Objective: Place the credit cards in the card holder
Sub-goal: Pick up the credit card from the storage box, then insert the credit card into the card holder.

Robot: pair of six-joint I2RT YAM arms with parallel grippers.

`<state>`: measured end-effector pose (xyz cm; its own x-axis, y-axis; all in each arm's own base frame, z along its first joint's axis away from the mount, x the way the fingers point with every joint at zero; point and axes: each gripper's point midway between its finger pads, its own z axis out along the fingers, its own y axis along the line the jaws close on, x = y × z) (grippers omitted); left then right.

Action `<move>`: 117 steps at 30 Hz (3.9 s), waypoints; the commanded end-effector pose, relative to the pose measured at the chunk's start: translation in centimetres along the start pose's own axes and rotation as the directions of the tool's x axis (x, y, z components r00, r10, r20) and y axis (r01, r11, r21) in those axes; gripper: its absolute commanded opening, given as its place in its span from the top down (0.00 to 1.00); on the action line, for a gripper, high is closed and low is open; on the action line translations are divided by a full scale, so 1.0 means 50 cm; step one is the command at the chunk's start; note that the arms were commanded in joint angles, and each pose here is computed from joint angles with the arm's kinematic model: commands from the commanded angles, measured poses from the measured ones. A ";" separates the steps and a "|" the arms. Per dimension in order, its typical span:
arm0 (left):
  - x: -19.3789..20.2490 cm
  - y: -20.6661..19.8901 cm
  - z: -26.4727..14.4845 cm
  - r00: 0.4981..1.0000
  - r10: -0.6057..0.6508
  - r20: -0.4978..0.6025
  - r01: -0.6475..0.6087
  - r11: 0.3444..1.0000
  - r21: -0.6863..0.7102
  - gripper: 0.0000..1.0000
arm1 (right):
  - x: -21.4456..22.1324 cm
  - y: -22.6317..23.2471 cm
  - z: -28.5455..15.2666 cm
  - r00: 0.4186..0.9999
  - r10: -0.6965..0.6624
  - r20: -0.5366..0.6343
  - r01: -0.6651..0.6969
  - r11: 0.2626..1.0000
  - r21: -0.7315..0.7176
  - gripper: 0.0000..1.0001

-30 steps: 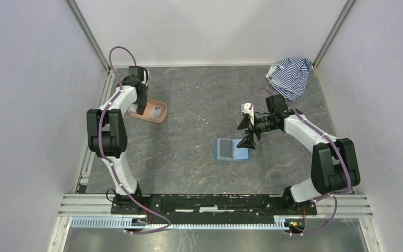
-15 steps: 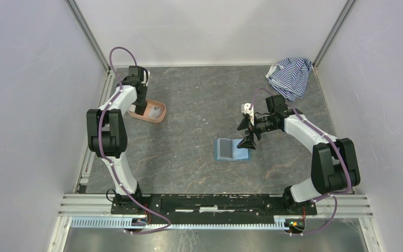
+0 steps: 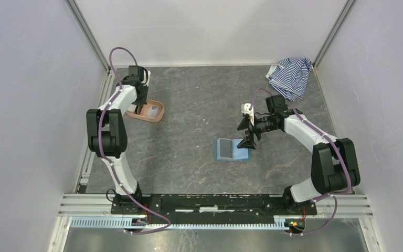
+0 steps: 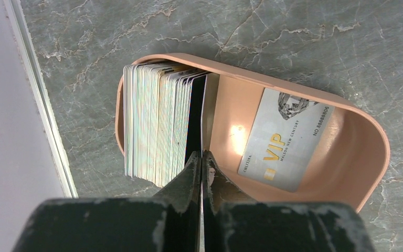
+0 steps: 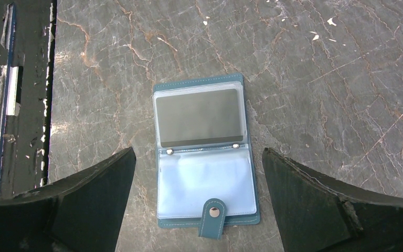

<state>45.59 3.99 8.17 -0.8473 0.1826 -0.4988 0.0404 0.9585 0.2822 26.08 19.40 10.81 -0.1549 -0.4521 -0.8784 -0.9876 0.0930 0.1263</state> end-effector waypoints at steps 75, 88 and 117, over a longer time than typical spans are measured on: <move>0.124 -0.748 -0.627 0.868 -0.495 0.042 -0.151 -0.183 0.972 0.96 | -0.138 0.125 -0.034 0.819 0.400 0.412 -0.369 0.916 -0.157 1.00; 0.126 -0.644 -0.484 0.828 -0.510 0.235 -0.025 0.385 0.923 0.00 | -0.026 0.052 -0.016 0.746 0.507 0.431 -0.585 0.809 0.061 1.00; 0.272 -0.736 -0.290 0.958 -0.284 0.024 0.154 0.585 0.796 0.31 | 0.116 0.018 0.017 0.471 0.760 0.447 -0.869 0.487 0.087 1.00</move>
<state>24.25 -32.18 3.93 -0.8207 -0.1457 -0.5525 0.2987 0.7148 -0.6323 23.90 17.56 5.19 -0.8198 0.2353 -0.5222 -0.3434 0.5277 0.7769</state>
